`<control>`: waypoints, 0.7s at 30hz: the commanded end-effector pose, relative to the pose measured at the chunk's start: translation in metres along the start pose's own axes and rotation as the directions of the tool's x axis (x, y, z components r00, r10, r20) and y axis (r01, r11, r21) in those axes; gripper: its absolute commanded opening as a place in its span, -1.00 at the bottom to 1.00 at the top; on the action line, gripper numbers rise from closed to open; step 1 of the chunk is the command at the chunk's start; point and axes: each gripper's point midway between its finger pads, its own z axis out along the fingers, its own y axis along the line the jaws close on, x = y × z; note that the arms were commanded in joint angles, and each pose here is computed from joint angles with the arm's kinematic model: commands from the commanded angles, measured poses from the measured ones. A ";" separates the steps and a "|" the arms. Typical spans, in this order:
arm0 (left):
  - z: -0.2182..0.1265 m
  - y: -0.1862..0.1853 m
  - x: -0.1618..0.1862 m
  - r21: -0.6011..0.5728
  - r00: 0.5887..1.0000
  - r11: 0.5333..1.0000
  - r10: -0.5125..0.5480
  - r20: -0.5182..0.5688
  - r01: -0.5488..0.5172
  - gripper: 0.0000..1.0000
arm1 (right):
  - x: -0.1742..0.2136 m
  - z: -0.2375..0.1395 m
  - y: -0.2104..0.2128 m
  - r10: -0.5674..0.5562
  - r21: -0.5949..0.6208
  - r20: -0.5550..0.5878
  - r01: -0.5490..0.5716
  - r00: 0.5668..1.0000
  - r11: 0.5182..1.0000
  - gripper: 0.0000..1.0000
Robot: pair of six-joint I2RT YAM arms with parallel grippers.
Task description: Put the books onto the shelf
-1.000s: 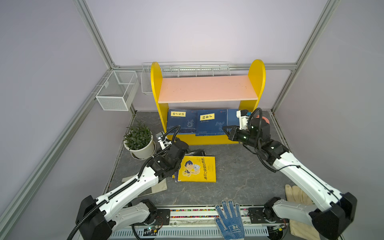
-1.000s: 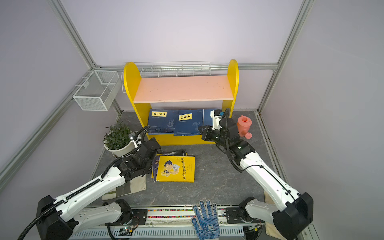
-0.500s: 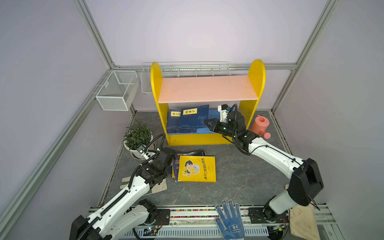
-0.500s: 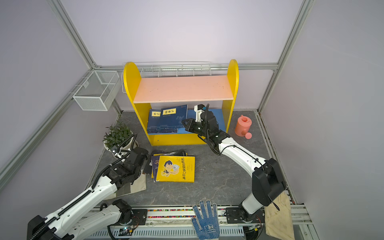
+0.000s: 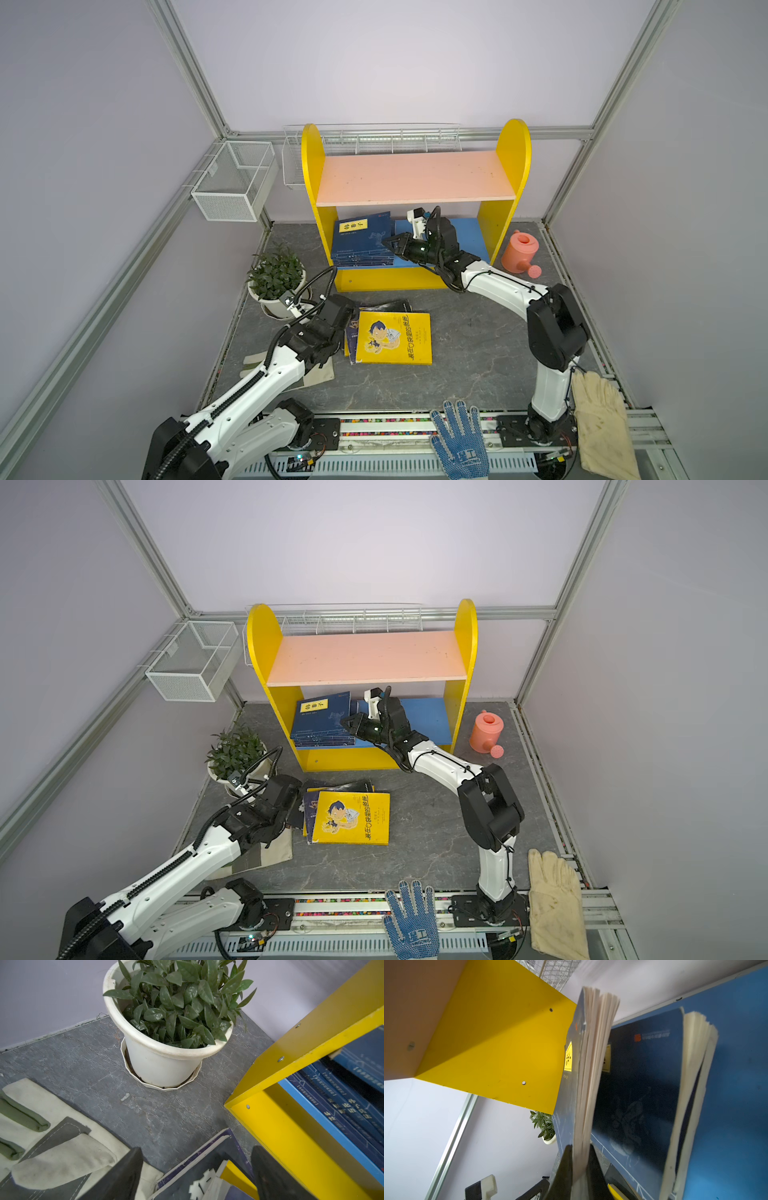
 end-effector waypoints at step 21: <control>0.000 -0.005 -0.002 -0.003 1.000 1.000 -0.001 -0.014 0.001 0.66 | -0.006 0.005 -0.005 -0.127 0.212 -0.064 0.138 0.990 0.968 0.01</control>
